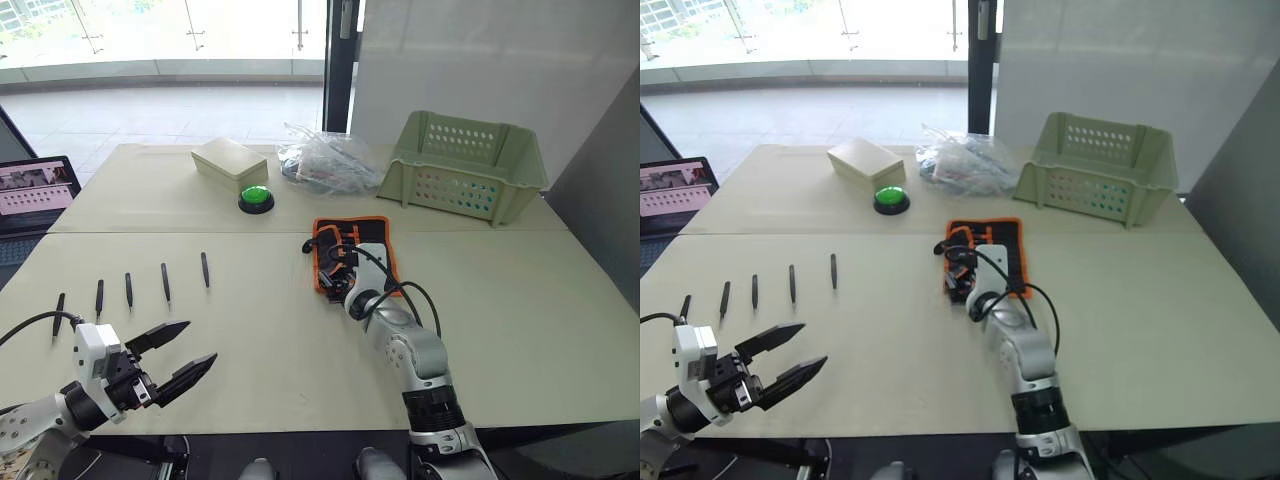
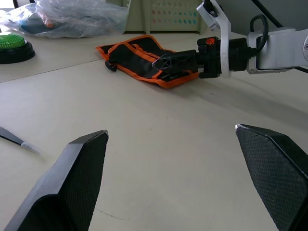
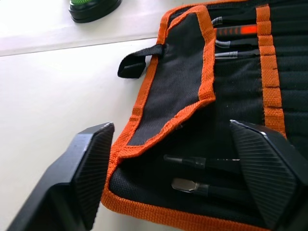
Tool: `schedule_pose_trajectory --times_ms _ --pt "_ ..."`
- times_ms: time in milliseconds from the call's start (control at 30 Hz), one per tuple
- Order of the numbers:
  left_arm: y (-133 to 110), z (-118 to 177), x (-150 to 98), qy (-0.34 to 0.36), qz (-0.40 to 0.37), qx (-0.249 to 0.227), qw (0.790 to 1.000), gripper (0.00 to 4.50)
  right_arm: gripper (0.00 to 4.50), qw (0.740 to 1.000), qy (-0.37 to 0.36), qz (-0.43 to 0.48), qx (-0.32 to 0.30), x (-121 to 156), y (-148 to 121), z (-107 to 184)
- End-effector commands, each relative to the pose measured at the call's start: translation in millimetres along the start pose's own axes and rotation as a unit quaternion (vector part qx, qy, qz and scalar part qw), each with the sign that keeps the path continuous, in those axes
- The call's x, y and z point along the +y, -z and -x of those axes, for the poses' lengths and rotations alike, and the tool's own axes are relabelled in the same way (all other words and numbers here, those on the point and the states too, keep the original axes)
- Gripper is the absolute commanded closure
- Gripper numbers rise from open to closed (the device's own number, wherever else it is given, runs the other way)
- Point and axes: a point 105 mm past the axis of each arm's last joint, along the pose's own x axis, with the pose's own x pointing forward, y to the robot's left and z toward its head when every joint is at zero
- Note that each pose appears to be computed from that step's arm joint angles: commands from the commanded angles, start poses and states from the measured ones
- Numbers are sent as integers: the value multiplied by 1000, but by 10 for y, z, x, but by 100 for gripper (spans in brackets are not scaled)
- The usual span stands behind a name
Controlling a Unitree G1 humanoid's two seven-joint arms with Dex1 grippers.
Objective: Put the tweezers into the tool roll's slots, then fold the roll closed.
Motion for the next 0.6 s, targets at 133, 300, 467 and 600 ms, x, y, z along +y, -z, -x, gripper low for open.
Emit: schedule_pose_trajectory --times_ms 133,300,467,600 --pt "-67 -17 -33 8 -10 -6 1000 0 291 999 -29 5 -42 170 -213 -20" --pt "-62 -20 -16 6 -10 -5 1000 0 449 999 -30 9 -43 168 -201 -23" --pt "-46 -24 -2 4 -8 -2 1000 0 449 998 -36 22 -52 166 -218 -8" --pt "-1 0 26 -4 6 3 1000 0 449 994 -69 56 -58 212 -219 35"
